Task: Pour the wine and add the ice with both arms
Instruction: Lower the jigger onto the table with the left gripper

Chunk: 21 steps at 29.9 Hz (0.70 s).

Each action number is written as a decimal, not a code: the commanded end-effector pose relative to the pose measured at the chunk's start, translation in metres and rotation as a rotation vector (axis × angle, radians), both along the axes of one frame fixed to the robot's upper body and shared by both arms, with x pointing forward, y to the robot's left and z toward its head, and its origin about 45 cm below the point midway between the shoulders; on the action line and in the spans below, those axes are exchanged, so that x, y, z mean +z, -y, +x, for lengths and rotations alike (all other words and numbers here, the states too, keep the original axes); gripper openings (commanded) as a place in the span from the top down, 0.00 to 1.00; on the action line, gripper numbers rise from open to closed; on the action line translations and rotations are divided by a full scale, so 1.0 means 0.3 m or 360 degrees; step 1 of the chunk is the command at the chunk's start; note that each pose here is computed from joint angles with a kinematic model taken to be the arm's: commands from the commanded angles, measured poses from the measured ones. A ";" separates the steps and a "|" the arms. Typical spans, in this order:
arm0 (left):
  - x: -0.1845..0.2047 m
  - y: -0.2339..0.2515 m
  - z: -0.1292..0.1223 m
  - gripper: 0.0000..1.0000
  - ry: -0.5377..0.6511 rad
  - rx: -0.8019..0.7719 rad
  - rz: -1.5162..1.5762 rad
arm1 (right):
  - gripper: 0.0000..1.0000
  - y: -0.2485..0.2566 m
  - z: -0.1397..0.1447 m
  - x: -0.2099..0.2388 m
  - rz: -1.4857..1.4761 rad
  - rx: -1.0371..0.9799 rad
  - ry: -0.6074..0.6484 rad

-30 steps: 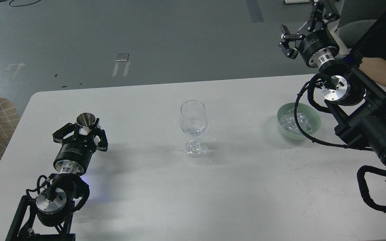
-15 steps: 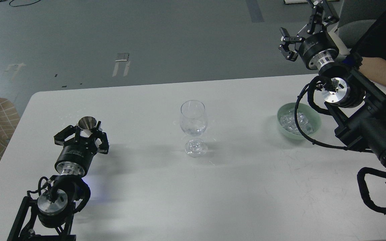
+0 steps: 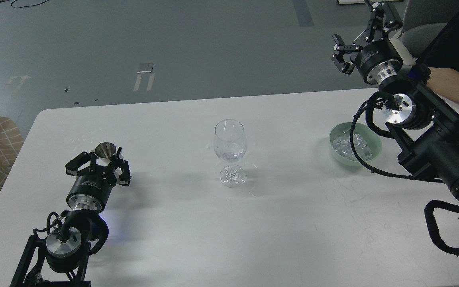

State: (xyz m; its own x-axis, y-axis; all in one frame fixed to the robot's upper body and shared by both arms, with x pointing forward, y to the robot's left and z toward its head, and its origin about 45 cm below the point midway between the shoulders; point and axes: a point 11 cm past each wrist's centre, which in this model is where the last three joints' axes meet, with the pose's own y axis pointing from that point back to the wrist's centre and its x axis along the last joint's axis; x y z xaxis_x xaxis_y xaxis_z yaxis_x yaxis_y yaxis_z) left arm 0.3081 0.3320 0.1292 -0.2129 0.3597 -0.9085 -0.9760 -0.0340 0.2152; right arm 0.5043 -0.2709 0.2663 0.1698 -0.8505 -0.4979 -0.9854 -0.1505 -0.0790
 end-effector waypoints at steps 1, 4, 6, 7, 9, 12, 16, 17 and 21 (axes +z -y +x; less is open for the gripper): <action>-0.003 0.000 -0.002 0.56 -0.0004 0.0001 0.0000 | 0.00 0.002 -0.001 -0.002 -0.0001 -0.0002 -0.0002; -0.011 -0.001 -0.004 0.54 -0.0016 0.0003 0.0001 | 0.00 0.002 -0.001 -0.002 -0.0001 -0.0002 -0.0002; -0.012 -0.002 -0.003 0.54 -0.0016 0.0002 0.0000 | 0.00 0.002 -0.001 -0.002 -0.0001 -0.0002 -0.0002; -0.016 -0.001 -0.005 0.54 -0.0022 0.0001 0.0000 | 0.00 0.002 -0.001 -0.002 -0.0001 -0.0002 -0.0002; -0.016 -0.001 -0.005 0.53 -0.0022 0.0001 0.0000 | 0.00 0.002 -0.001 -0.002 -0.0003 -0.0001 -0.0002; -0.014 -0.001 -0.004 0.53 -0.0018 0.0003 0.0001 | 0.00 0.002 -0.001 -0.002 -0.0003 -0.0001 -0.0002; -0.016 -0.001 -0.005 0.52 -0.0022 0.0001 0.0000 | 0.00 0.004 -0.004 -0.010 -0.0003 -0.0003 -0.0009; -0.016 -0.001 -0.005 0.52 -0.0022 0.0001 0.0000 | 0.00 0.004 -0.004 -0.010 -0.0003 -0.0003 -0.0009; -0.014 -0.001 -0.004 0.50 -0.0018 0.0003 0.0001 | 0.00 0.004 -0.004 -0.010 -0.0003 -0.0003 -0.0009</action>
